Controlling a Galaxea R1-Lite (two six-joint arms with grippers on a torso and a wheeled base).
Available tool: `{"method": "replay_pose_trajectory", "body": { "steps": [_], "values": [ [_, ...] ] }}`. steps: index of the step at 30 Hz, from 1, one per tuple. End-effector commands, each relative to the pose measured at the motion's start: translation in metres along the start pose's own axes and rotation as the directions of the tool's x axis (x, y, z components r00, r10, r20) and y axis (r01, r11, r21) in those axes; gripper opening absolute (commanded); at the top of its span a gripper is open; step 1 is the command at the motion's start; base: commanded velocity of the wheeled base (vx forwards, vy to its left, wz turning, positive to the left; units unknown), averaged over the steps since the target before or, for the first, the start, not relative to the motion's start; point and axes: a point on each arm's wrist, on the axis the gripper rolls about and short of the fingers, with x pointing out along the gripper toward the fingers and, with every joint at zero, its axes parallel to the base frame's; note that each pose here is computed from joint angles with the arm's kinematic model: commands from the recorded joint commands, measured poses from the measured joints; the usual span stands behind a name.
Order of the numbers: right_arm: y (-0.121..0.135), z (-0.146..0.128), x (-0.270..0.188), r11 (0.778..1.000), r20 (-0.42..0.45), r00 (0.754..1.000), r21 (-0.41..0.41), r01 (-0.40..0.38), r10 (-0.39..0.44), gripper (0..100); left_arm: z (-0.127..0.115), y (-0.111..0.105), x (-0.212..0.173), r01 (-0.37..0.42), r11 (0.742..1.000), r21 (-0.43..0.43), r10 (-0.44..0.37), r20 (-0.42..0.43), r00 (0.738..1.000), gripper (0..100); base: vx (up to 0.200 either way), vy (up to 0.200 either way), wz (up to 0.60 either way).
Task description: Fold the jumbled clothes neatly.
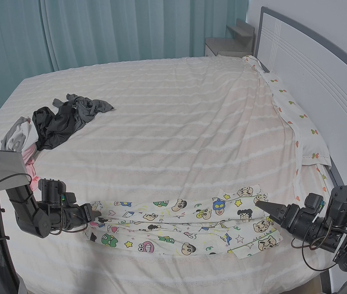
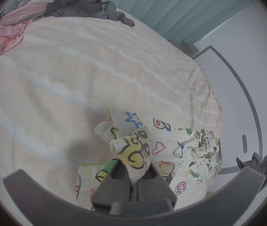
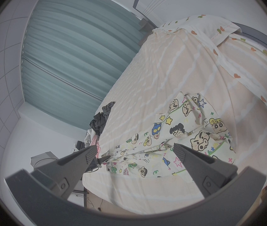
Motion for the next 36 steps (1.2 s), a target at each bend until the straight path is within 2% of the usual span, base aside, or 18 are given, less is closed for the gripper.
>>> {"method": "replay_pose_trajectory", "body": {
  "steps": [1, 6, 12, 22, 28, 36],
  "values": [
    [-0.004, -0.001, -0.003, 1.0, -0.006, 1.0, 0.005, 0.018, -0.018, 100, 0.009, 0.004, -0.011, -0.011, 1.0, -0.012, 0.012, 0.042, 0.999, 0, 0.0, 0.0, 0.0],
    [-0.003, -0.001, -0.003, 1.0, -0.005, 1.0, 0.005, 0.017, -0.017, 100, 0.015, 0.014, -0.018, -0.029, 0.999, -0.038, 0.031, 0.063, 0.998, 0, 0.0, 0.0, 0.0],
    [-0.003, -0.001, -0.003, 1.0, -0.005, 1.0, 0.005, 0.017, -0.017, 100, 0.023, 0.027, -0.038, -0.004, 0.996, -0.084, 0.011, 0.073, 0.997, 0, 0.0, 0.0, 0.0],
    [-0.003, -0.001, -0.003, 1.0, -0.005, 1.0, 0.005, 0.017, -0.017, 100, 0.037, 0.072, -0.082, 0.0, 0.98, -0.2, 0.032, 0.157, 0.987, 0, 0.0, 0.0, 0.0],
    [-0.004, 0.0, -0.003, 1.0, -0.001, 1.0, 0.006, 0.017, -0.017, 100, 0.041, 0.109, -0.113, -0.005, 0.959, -0.284, 0.073, 0.23, 0.97, 0, 0.0, 0.0, 0.0],
    [-0.005, 0.004, -0.004, 1.0, 0.019, 1.0, 0.011, 0.018, -0.018, 100, 0.044, 0.142, -0.143, -0.049, 0.936, -0.349, 0.166, 0.312, 0.935, 0, 0.0, 0.0, 0.0]
  ]
}}
